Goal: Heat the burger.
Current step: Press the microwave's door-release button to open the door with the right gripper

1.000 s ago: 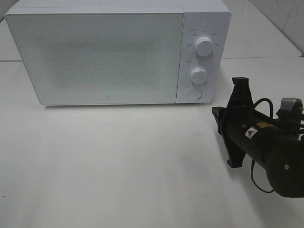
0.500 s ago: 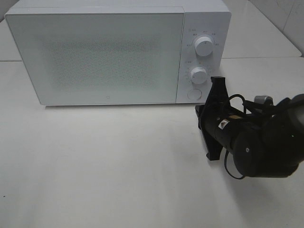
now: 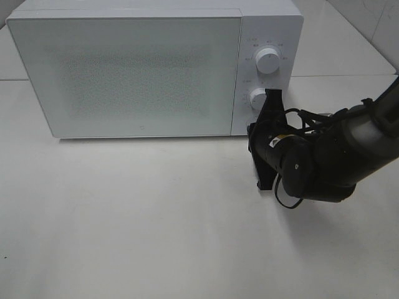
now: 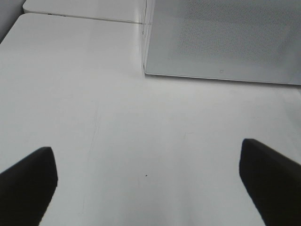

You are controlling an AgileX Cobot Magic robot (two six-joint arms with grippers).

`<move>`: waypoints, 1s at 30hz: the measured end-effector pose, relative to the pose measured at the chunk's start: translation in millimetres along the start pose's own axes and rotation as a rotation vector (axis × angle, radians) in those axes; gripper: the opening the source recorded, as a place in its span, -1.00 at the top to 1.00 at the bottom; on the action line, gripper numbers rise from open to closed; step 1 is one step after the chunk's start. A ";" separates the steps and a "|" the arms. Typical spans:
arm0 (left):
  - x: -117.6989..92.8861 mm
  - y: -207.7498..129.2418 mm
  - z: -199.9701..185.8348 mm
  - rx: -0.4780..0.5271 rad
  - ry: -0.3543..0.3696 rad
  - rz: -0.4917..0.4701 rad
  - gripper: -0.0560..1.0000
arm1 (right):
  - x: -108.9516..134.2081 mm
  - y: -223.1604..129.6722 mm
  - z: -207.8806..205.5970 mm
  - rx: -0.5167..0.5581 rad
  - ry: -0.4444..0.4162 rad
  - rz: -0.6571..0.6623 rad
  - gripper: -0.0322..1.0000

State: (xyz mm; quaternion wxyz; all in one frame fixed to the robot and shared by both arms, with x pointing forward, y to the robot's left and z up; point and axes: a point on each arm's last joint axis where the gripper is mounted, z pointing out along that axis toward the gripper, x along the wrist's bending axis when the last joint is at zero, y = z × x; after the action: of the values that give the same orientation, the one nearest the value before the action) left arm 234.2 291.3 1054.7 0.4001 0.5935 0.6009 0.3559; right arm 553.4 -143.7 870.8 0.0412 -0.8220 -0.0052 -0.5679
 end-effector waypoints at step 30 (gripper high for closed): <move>-0.1 0.0 0.0 0.000 -0.001 -0.001 -0.95 | -2.9 3.6 25.3 -0.074 0.028 -0.015 0.90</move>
State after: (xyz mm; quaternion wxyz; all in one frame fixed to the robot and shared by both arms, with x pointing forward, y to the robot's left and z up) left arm 234.2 291.2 1054.7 0.4005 0.5935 0.6008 0.3556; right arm 576.2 -145.3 859.0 0.0063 -0.8150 0.0102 -0.5794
